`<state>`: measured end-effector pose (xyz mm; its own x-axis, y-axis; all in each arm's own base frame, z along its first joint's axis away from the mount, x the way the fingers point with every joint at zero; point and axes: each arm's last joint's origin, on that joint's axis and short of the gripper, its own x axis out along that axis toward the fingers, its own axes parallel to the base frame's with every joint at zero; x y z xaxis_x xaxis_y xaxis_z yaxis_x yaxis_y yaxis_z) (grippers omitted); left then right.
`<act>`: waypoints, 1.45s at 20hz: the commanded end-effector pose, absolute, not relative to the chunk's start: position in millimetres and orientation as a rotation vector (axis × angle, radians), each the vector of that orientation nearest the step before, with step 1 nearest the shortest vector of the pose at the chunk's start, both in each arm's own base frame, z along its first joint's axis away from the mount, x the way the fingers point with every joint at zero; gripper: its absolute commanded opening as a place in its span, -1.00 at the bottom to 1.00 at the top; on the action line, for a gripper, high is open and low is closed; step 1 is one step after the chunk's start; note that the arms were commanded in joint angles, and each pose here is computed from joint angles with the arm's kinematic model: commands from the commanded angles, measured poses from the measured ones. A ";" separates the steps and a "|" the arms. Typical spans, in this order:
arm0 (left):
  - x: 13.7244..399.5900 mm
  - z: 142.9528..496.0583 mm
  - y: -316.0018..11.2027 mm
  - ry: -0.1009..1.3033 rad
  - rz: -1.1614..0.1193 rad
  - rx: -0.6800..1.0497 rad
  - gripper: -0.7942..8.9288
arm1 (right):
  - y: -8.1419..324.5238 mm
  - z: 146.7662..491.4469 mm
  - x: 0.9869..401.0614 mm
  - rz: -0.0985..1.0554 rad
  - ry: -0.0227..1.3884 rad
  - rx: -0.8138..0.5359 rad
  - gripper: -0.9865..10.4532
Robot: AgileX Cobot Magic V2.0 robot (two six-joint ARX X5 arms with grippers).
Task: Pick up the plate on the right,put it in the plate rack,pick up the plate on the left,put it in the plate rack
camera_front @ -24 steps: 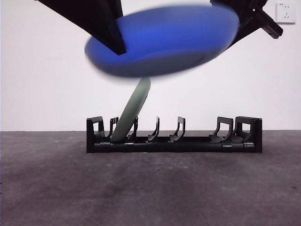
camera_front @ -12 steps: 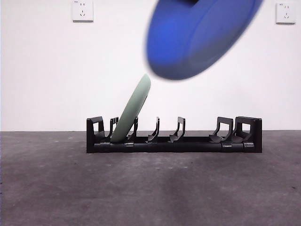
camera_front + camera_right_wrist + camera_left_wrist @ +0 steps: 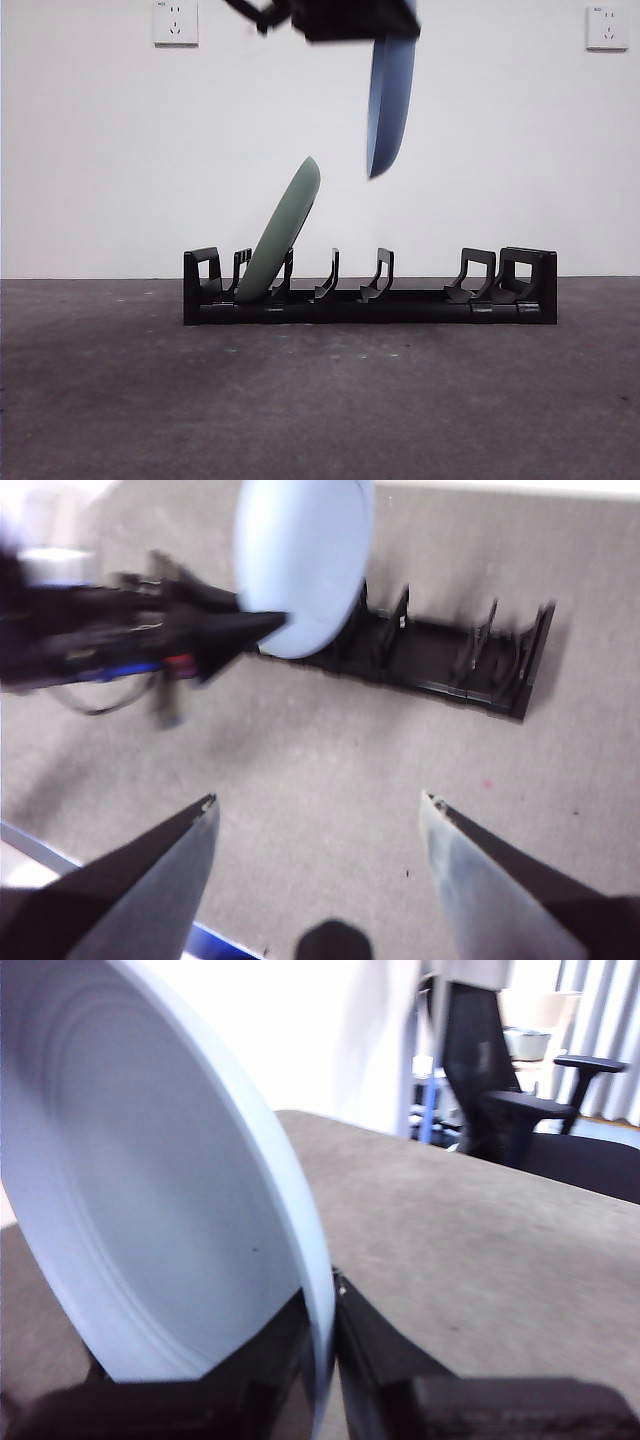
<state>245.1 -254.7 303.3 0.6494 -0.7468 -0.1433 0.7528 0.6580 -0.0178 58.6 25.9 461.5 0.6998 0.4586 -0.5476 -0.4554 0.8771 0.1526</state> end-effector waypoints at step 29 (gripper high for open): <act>335.0 209.6 -273.0 0.433 -0.727 0.307 -0.85 | 22.3 454.0 47.2 0.517 0.619 -0.011 -0.23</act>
